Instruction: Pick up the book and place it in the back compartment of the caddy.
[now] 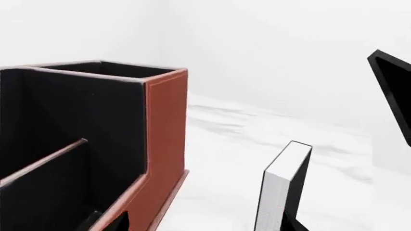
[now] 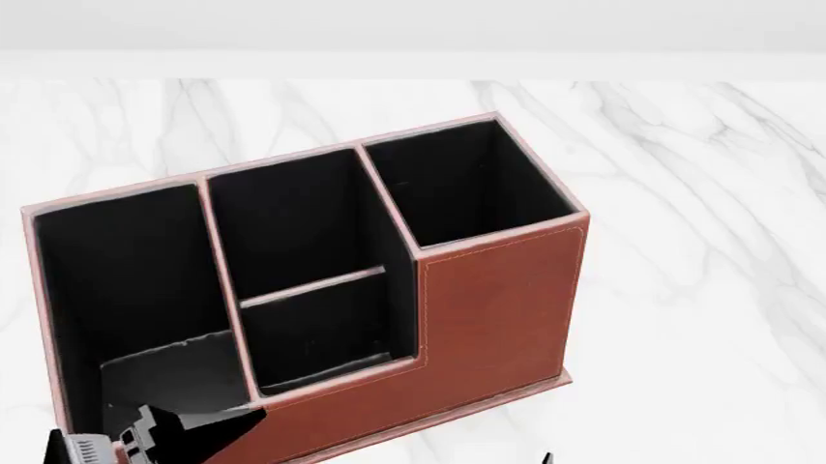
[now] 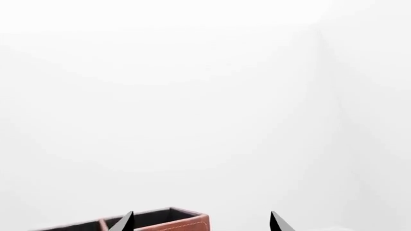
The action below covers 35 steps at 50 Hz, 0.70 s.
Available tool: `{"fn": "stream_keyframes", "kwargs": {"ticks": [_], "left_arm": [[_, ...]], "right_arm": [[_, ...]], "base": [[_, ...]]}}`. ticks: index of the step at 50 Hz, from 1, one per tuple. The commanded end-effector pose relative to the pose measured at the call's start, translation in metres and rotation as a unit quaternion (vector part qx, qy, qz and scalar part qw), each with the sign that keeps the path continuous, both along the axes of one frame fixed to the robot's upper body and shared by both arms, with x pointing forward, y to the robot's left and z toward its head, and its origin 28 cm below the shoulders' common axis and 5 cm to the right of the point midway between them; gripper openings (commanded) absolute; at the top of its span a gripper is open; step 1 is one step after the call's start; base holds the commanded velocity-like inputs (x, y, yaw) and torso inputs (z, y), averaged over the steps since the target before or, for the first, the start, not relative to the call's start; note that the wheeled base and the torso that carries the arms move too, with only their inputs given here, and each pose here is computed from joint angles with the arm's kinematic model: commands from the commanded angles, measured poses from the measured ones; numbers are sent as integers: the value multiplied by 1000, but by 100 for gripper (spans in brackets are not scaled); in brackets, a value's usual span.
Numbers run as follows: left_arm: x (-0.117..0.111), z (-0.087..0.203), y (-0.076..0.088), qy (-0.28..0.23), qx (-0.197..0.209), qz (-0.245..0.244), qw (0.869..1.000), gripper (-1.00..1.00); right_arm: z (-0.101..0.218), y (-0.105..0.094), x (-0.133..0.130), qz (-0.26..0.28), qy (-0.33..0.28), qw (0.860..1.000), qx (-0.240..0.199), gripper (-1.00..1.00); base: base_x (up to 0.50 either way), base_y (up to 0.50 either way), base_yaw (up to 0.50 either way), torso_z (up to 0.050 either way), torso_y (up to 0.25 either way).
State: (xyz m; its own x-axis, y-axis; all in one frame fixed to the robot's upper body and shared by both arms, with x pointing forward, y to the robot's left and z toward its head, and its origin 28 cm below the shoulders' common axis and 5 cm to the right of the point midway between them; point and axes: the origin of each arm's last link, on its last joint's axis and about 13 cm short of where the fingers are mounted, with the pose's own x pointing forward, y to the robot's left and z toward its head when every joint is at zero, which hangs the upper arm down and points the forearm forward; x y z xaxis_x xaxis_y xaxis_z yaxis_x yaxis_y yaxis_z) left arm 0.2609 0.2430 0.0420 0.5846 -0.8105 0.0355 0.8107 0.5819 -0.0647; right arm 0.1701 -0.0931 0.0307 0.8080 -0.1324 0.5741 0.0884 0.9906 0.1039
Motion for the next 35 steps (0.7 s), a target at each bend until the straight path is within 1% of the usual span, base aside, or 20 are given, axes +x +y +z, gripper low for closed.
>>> {"fn": "stream_keyframes", "kwargs": {"ticks": [1, 35], "left_arm": [[2, -2, -10, 7, 10, -26, 1000, 100], [9, -13, -39, 21, 16, -80, 996, 100]], "right_arm": [[0, 0, 0, 0, 0, 1000, -1, 100], [-1, 1, 0, 3, 1, 1000, -3, 100]], "base": [[0, 0, 0, 0, 0], [0, 0, 0, 0, 0]]}}
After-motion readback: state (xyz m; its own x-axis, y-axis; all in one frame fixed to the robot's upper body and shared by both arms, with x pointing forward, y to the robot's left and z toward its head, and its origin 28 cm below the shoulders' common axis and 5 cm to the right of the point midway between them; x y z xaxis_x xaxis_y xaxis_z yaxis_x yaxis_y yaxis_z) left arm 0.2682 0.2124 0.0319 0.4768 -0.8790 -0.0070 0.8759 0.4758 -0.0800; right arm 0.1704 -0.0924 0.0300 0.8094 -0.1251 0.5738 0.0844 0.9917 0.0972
